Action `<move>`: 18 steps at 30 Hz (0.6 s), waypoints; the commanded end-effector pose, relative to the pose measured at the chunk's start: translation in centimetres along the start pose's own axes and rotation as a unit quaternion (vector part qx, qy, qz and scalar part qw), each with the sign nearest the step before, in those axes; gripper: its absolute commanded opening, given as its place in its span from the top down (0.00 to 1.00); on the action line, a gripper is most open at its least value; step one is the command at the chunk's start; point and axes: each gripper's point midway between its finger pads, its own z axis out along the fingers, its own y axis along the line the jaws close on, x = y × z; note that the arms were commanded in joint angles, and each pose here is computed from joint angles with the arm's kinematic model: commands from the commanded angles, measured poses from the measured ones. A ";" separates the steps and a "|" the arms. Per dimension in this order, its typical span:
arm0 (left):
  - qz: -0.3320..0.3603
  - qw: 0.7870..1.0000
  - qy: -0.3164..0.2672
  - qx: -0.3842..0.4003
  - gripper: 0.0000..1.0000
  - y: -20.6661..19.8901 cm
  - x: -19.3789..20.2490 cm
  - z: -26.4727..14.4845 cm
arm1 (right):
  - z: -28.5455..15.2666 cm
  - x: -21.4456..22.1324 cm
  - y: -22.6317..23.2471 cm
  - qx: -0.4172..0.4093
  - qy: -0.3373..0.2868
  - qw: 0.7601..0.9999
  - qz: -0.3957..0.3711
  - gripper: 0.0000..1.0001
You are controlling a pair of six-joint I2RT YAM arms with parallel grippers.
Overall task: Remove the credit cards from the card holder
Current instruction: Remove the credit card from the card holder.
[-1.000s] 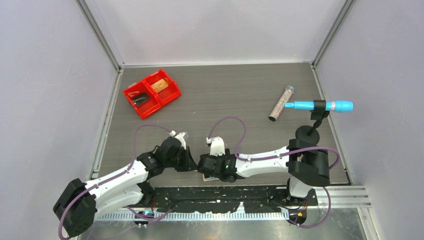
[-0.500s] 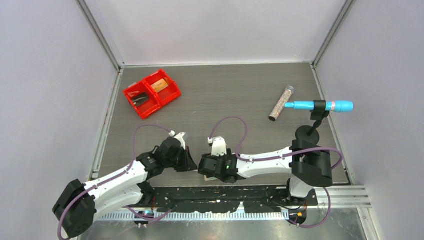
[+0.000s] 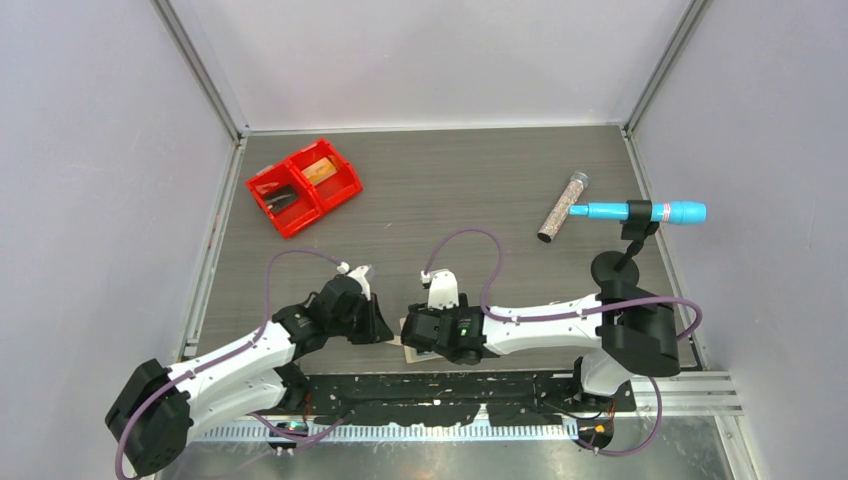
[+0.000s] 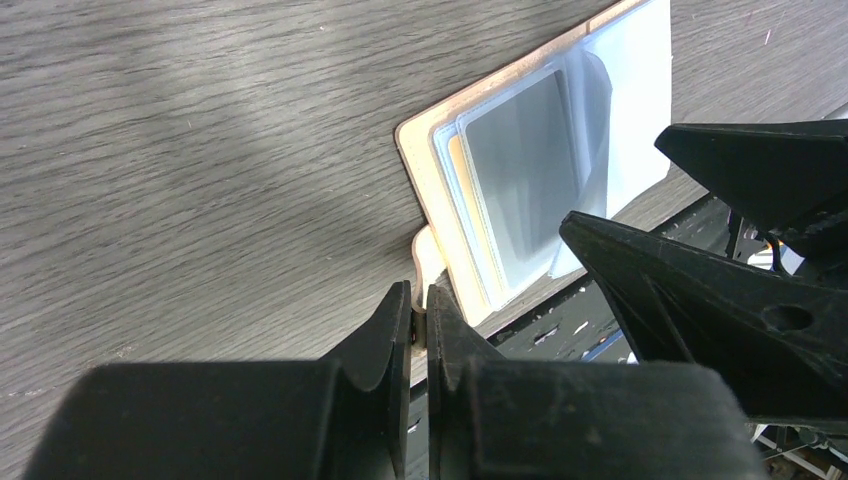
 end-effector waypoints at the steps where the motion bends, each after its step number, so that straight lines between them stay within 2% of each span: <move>1: 0.013 1.000 -0.008 -0.006 1.00 0.2 -0.2 0.0 | -0.9 -1.4 -0.6 0.005 -0.029 0.999 0.017 0.25; 15: 0.016 1.000 -0.012 0.000 1.00 -0.2 -0.6 -0.4 | -2.6 -1.3 -6.8 0.066 -0.049 0.996 0.037 0.26; 18: 0.016 1.000 -0.013 0.002 1.00 -0.3 -0.6 -0.4 | -3.5 -2.4 -6.6 0.055 -0.057 0.996 0.040 0.28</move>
